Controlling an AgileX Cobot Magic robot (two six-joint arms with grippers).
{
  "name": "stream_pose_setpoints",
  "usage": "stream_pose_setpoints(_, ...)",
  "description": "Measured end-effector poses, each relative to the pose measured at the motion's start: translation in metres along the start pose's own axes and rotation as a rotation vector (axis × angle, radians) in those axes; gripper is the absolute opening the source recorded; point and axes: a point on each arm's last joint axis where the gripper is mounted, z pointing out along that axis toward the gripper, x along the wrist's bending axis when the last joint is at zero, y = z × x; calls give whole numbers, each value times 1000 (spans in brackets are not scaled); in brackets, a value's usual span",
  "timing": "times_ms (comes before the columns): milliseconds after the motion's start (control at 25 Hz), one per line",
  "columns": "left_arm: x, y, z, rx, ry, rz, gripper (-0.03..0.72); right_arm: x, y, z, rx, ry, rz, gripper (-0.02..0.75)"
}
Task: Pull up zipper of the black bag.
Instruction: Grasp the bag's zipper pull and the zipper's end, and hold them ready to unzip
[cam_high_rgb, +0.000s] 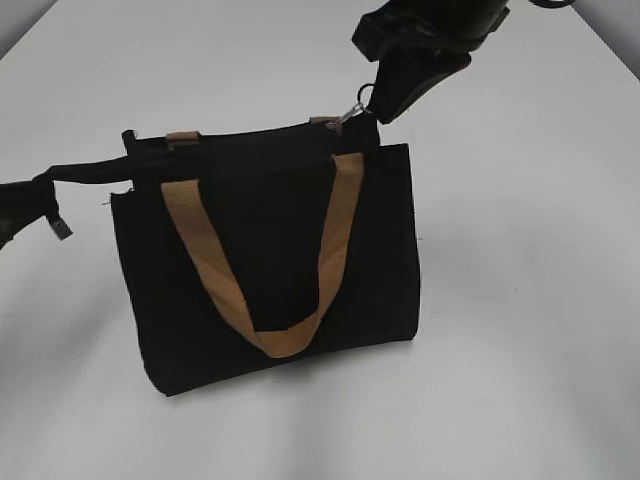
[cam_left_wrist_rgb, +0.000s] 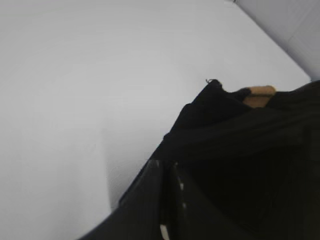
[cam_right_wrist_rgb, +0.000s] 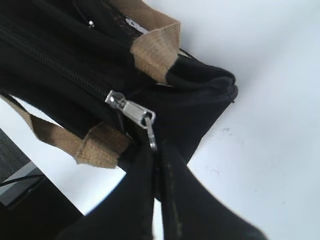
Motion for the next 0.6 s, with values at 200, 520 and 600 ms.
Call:
stream_pose_setpoints(200,-13,0,-1,6,-143,-75,78,-12,-3,-7,2,-52,38,62)
stream_pose_setpoints(520,-15,-12,-4,158,-145,-162,435,-18,-27,-22,36,-173,101,548)
stream_pose_setpoints(600,-18,-16,-8,222,-149,-181,446,-19,-51,-20,93,-197,134,565)
